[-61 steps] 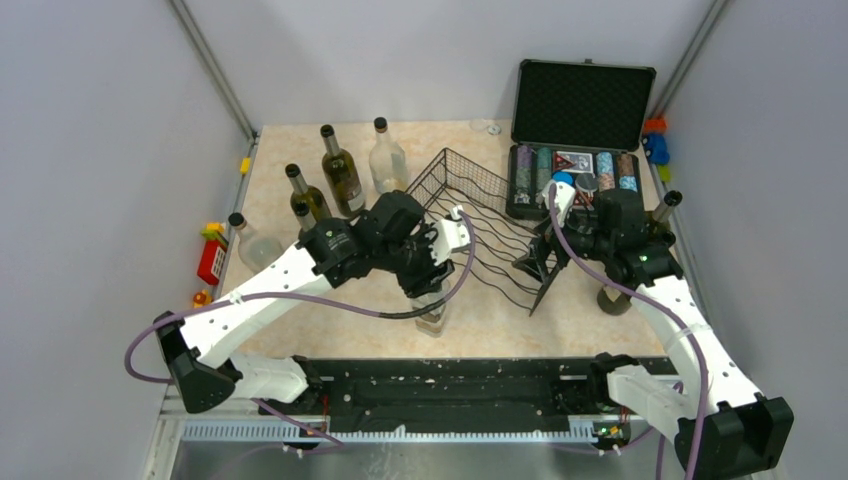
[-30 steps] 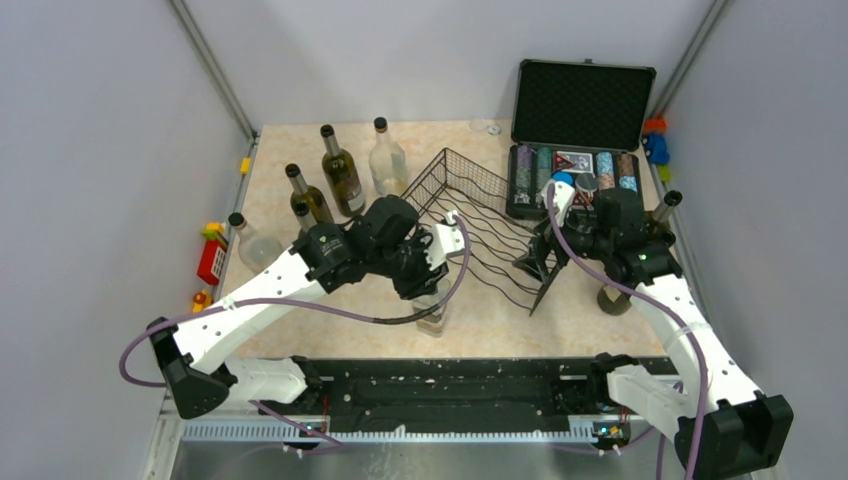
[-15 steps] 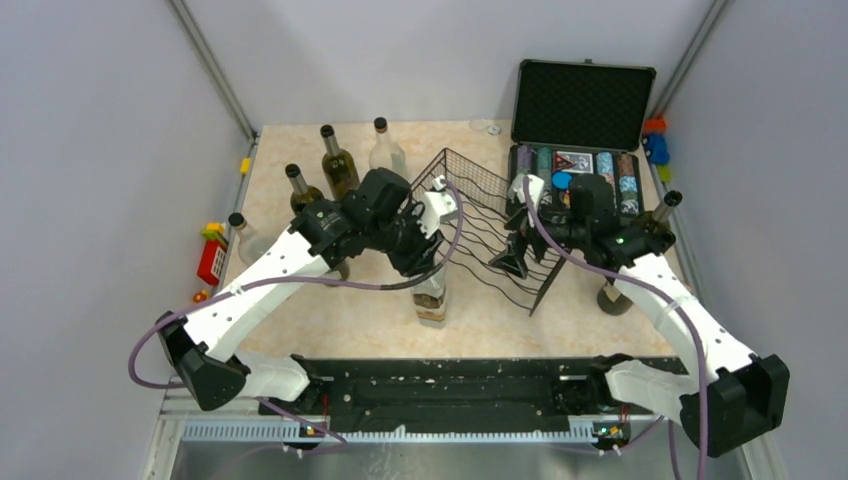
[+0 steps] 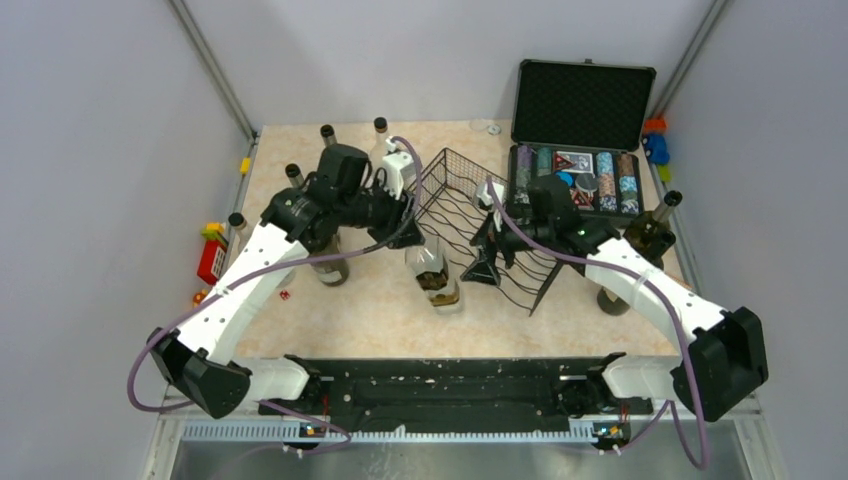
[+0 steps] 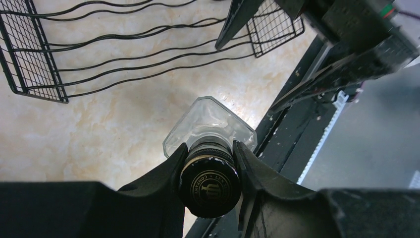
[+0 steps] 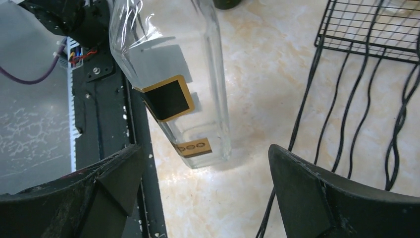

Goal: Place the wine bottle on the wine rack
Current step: Pick up the wine bottle from the center of the board.

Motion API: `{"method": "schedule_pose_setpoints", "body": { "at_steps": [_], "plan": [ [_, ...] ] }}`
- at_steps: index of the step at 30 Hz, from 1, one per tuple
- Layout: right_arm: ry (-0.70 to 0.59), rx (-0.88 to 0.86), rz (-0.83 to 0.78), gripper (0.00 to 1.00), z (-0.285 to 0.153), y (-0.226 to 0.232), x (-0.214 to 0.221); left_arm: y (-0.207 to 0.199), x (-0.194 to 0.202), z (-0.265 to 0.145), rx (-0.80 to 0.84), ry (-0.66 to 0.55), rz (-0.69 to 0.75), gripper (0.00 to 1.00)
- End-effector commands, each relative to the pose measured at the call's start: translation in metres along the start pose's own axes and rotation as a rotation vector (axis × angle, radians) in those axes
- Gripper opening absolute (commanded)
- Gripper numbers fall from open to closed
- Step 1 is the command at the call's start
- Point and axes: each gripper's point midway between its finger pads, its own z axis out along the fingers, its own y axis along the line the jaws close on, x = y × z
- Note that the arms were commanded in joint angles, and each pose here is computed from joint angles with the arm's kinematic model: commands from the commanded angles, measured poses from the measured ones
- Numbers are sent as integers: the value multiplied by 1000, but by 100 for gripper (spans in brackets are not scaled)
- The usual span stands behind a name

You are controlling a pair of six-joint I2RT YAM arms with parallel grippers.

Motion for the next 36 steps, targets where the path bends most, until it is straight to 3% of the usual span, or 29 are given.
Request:
{"method": "schedule_pose_setpoints", "body": {
  "at_steps": [1,12,36],
  "plan": [
    [-70,-78,-71,99,6,17,-38,-40,-71,-43,147,-283,20,0],
    [-68,-139,-77,99,10,27,-37,-49,-95,-60,205,-365,-20,0],
    [-41,-103,-105,95,7,25,-13,-48,-122,-77,296,-456,-120,0]
  ]
}}
